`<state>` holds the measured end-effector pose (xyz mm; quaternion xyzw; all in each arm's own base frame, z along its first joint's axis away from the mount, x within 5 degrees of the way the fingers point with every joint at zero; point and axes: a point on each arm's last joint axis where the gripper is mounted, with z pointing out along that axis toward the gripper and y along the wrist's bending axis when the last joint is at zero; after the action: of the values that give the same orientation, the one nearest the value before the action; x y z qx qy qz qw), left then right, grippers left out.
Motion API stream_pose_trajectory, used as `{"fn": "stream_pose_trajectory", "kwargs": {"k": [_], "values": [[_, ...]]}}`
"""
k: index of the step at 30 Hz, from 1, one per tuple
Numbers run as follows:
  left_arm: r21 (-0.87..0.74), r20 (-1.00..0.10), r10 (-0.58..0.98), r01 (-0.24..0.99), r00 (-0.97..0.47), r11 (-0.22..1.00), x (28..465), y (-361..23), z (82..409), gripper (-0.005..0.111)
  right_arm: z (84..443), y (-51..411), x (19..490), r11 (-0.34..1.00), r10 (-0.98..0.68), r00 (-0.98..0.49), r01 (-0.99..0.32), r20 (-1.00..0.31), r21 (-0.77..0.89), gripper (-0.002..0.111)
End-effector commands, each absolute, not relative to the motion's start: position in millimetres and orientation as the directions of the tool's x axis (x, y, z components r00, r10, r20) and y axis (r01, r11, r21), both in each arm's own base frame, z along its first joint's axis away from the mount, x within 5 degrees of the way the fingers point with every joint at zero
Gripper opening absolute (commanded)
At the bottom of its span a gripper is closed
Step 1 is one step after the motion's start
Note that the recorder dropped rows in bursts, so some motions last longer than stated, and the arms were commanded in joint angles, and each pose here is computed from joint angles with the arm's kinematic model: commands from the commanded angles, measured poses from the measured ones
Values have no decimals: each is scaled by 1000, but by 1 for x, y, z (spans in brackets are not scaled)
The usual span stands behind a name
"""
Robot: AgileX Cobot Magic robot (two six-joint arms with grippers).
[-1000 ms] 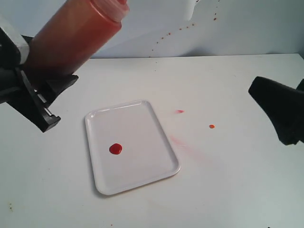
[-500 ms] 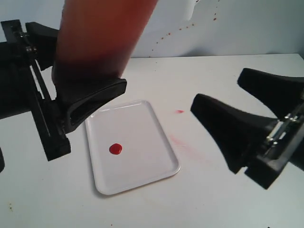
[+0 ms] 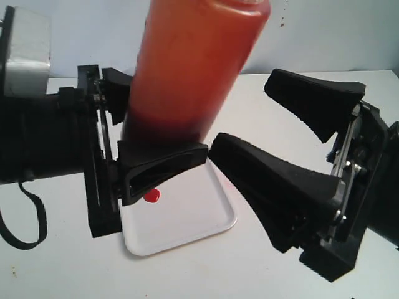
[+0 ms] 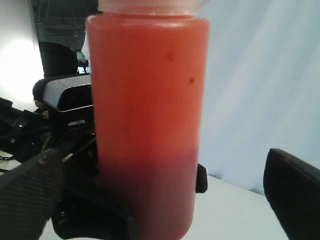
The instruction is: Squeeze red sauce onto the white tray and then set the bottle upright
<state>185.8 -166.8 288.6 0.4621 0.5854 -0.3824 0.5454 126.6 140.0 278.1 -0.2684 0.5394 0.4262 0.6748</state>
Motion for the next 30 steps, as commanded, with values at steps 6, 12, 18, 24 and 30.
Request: {"fn": "stream_pose_trajectory", "kwargs": {"k": [6, 12, 18, 24, 30], "values": [[-45, -999, 13, 984, -47, 175, 192, -179, 275, 0, 275, 141, 127, 516, 222, 124, -856, -967, 9, 105], [-87, -996, 17, 990, -90, 109, 195, -185, 261, 0, 274, 140, 127, 522, 212, 124, -853, -969, 5, 105], [-119, -993, -14, 992, -119, 39, 197, -189, 251, 0, 274, 140, 128, 529, 217, 119, -848, -969, 14, 105], [-155, -988, 6, 987, -155, 37, 201, -192, 239, 0, 273, 140, 129, 536, 210, 110, -844, -971, 20, 105], [-122, -992, -11, 992, -123, -23, 187, -217, 231, 0, 271, 139, 131, 555, 193, 85, -831, -978, 37, 105]]}}
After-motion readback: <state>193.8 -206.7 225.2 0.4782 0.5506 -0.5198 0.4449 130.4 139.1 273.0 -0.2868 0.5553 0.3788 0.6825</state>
